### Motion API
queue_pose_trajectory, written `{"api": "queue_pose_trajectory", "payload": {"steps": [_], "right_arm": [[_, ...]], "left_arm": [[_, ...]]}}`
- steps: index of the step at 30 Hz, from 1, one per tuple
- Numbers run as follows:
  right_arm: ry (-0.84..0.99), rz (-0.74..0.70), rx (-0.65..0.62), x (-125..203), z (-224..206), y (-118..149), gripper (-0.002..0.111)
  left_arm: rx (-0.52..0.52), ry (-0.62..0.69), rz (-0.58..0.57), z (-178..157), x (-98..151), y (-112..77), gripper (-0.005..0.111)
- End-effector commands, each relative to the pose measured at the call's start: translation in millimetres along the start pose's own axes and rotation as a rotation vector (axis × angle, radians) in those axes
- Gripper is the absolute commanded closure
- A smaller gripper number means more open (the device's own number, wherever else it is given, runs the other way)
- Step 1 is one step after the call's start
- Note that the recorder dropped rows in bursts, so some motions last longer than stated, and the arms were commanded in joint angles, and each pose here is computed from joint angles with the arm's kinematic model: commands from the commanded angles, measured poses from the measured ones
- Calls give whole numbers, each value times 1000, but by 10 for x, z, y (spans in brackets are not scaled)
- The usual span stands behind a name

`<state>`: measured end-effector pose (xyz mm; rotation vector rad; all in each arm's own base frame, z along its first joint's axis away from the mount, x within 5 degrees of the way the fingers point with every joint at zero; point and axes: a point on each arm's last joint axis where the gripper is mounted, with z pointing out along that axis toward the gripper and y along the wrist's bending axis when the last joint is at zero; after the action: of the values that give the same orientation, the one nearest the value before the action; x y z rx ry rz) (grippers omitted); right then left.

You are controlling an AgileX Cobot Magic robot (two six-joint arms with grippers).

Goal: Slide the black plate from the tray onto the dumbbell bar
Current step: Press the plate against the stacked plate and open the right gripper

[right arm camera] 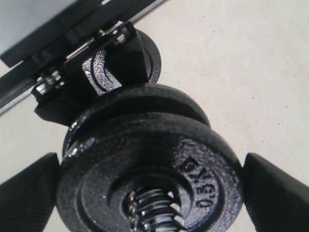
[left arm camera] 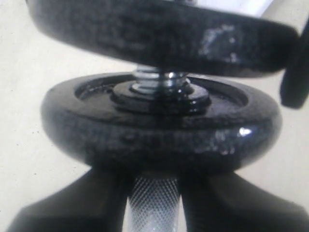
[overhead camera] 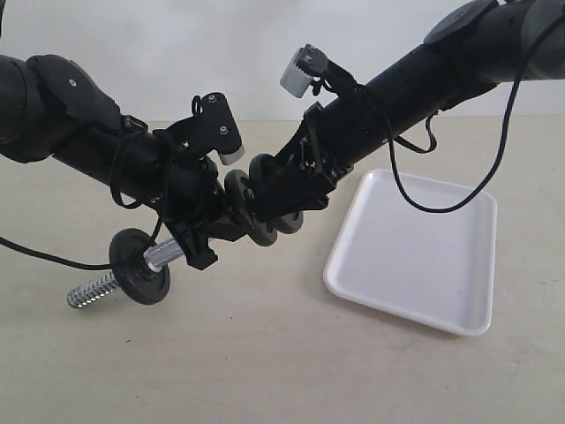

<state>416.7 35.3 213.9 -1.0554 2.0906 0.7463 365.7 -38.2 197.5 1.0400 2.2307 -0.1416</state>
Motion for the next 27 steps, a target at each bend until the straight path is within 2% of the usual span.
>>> {"api": "queue_pose_trajectory", "payload": {"steps": [1, 16, 27], "right_arm": [[-21, -8, 21, -53, 64, 9, 108], [-20, -8, 34, -52, 64, -3, 108], [-20, -8, 73, -53, 62, -39, 108]], "left_arm": [[-134, -195, -108, -365, -400, 109, 103], [-83, -132, -167, -41, -241, 123, 103], [-97, -126, -172, -5, -221, 140, 103]]}}
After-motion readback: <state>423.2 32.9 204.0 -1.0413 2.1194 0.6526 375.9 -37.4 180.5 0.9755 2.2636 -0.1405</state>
